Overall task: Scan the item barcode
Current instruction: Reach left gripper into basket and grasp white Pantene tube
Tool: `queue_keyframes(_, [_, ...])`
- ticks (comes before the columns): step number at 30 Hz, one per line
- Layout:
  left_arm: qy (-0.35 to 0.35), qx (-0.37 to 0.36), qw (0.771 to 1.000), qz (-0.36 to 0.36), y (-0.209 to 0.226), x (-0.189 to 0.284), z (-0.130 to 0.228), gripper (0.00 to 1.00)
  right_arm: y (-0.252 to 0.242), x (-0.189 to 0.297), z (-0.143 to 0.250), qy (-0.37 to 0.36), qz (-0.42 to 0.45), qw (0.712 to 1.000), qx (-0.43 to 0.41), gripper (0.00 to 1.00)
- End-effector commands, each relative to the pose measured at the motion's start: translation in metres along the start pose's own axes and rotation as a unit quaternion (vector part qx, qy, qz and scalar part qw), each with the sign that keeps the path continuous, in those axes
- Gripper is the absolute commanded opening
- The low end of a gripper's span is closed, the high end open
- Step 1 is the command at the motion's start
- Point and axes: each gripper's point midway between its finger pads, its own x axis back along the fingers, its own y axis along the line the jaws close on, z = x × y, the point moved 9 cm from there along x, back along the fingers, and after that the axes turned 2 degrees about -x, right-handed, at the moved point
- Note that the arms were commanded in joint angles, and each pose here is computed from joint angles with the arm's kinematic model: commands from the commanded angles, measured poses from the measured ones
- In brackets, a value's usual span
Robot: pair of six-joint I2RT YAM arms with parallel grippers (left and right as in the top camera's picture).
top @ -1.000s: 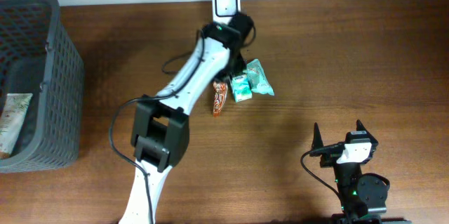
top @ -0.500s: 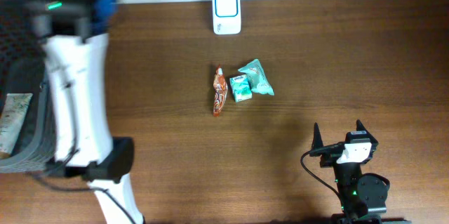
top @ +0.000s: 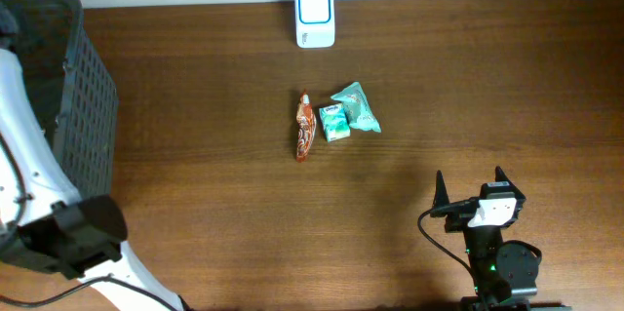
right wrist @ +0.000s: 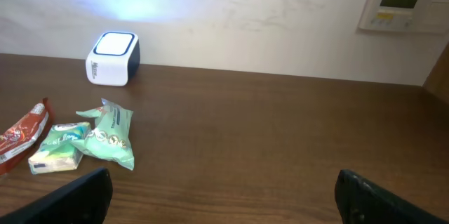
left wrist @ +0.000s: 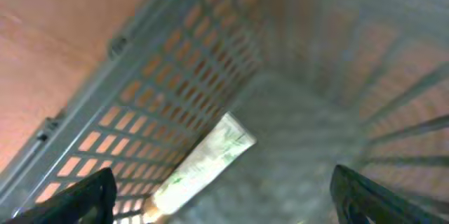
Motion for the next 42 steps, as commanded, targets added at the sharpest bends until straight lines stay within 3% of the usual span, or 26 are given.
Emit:
queue_keyframes(1, [0.092,-0.142,0.986,0.007,0.008,-0.064,0.035,0.95,0.000,0.000,0.003,0.003,-0.001,1.000,0.003,0.99])
queue_keyframes(6, [0.156,-0.212,0.962,0.073,0.008,-0.116,0.080,0.99,0.000,0.000,0.003,0.003,0.000,1.000,0.003,0.99])
queue_keyframes(9, [0.186,-0.211,0.957,0.071,0.021,-0.143,0.104,0.96,0.000,0.000,0.003,0.003,-0.001,1.000,0.003,0.99])
queue_keyframes(13, [0.208,-0.273,0.932,0.117,0.033,-0.160,0.130,0.91,0.000,0.000,0.003,0.003,-0.001,1.000,0.003,0.99])
queue_keyframes(19, [0.203,-0.255,0.939,0.110,0.051,-0.176,0.139,0.86,0.000,0.000,0.003,0.003,0.000,1.000,0.003,0.99])
queue_keyframes(27, [0.207,-0.285,0.922,0.159,0.039,-0.187,0.161,0.87,0.000,0.000,0.003,0.003,-0.001,1.000,0.003,0.99])
queue_keyframes(32, [0.195,-0.283,0.927,0.152,0.034,-0.198,0.167,0.84,0.000,0.000,0.003,0.003,-0.001,1.000,0.003,0.99])
queue_keyframes(35, [0.186,-0.277,0.932,0.143,0.038,-0.202,0.166,0.91,0.000,0.000,0.003,0.003,-0.001,1.000,0.003,0.99])
queue_keyframes(42, [0.192,-0.253,0.938,0.137,0.059,-0.210,0.173,0.87,0.000,0.000,0.003,0.003,-0.001,1.000,0.003,0.99])
